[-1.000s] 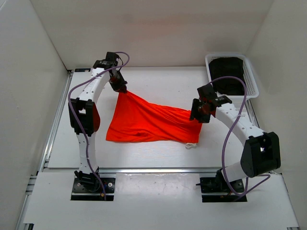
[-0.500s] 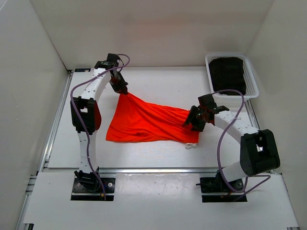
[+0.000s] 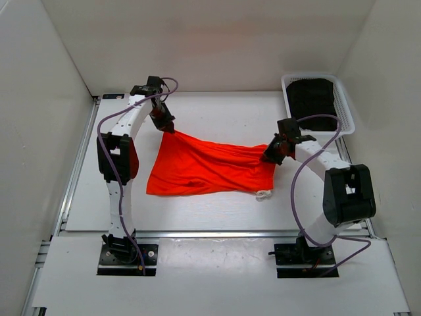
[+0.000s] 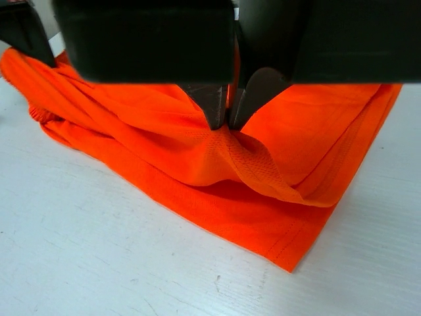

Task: Fold and stack the shorts
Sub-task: Fold the shorts

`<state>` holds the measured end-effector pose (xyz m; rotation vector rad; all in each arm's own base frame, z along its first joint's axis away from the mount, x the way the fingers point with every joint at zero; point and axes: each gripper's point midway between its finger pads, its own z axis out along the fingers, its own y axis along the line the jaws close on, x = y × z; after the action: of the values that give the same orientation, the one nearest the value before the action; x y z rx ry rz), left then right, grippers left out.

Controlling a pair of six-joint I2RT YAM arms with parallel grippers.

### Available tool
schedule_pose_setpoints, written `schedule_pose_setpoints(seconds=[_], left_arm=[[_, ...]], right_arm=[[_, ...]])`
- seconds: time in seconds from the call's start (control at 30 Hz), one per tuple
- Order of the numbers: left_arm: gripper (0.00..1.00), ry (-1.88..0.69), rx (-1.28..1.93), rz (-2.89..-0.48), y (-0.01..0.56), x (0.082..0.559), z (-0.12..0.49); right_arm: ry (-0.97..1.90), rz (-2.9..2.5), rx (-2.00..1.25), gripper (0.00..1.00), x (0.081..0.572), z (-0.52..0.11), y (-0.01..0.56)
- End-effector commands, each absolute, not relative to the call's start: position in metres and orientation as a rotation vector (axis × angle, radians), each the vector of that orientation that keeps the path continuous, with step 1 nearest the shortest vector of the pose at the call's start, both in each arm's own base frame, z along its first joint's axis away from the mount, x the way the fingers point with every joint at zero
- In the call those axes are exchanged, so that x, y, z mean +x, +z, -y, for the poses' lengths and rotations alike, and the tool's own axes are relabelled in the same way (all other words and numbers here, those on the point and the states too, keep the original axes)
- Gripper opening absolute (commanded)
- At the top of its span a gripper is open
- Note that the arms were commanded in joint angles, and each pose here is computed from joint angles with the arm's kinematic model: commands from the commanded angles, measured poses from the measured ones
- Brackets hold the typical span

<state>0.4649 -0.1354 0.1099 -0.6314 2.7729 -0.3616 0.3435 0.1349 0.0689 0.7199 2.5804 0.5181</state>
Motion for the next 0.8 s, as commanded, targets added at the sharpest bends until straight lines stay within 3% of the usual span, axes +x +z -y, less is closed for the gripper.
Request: schedule_pose_setpoints(seconds=[0.0, 0.1, 0.17, 0.2, 0.23, 0.27, 0.3, 0.33, 0.4, 0.5, 0.6, 0.7, 0.73, 0.77], left_arm=[[0.1, -0.371, -0.605, -2.712, 0.132, 0.471, 0.13], [0.1, -0.329, -0.633, -2.723, 0.115, 0.481, 0.122], [0.12, -0.327, -0.645, -2.719, 0.104, 0.492, 0.119], [0.22, -0.326, -0.646, -2.72, 0.101, 0.495, 0.119], [0.58, -0.336, -0.644, -2.716, 0.099, 0.5, 0.116], [0.77, -0.331, -0.647, -2.726, 0.089, 0.505, 0.117], [0.94, -0.33, -0.63, -2.726, 0.096, 0.507, 0.116], [1.0, -0.327, -0.612, -2.728, 0.098, 0.509, 0.116], [1.0, -0.297, -0.613, -2.704, 0.104, 0.515, 0.108], [1.0, -0.249, -0.614, -2.65, 0.134, 0.512, 0.098], [1.0, -0.155, -0.603, -2.645, 0.157, 0.48, 0.082], [0.78, -0.065, -0.597, -2.735, 0.129, 0.425, 0.078], [0.68, -0.096, -0.587, -2.676, 0.146, 0.416, 0.076], [0.51, -0.054, -0.63, -2.757, 0.114, 0.385, 0.072]], right_arm=[[0.486, -2.528, 0.76, 0.01, 0.372, -0.128, 0.079], [0.436, -2.577, 0.784, 0.01, 0.385, -0.128, 0.07], [0.436, -2.597, 0.775, 0.17, 0.394, -0.132, 0.065], [0.429, -2.608, 0.778, 0.28, 0.391, -0.131, 0.063], [0.435, -2.598, 0.775, 0.42, 0.394, -0.132, 0.067], [0.438, -2.592, 0.757, 0.63, 0.395, -0.132, 0.071], [0.442, -2.582, 0.737, 0.71, 0.395, -0.131, 0.076], [0.451, -2.567, 0.731, 0.78, 0.396, -0.131, 0.083], [0.454, -2.527, 0.681, 0.85, 0.394, -0.129, 0.101], [0.449, -2.486, 0.625, 0.86, 0.385, -0.126, 0.127], [0.431, -2.471, 0.566, 0.86, 0.366, -0.119, 0.139], [0.394, -2.464, 0.546, 0.84, 0.346, -0.109, 0.145], [0.389, -2.469, 0.535, 0.84, 0.336, -0.106, 0.142], [0.388, -2.471, 0.535, 0.84, 0.331, -0.105, 0.14]])
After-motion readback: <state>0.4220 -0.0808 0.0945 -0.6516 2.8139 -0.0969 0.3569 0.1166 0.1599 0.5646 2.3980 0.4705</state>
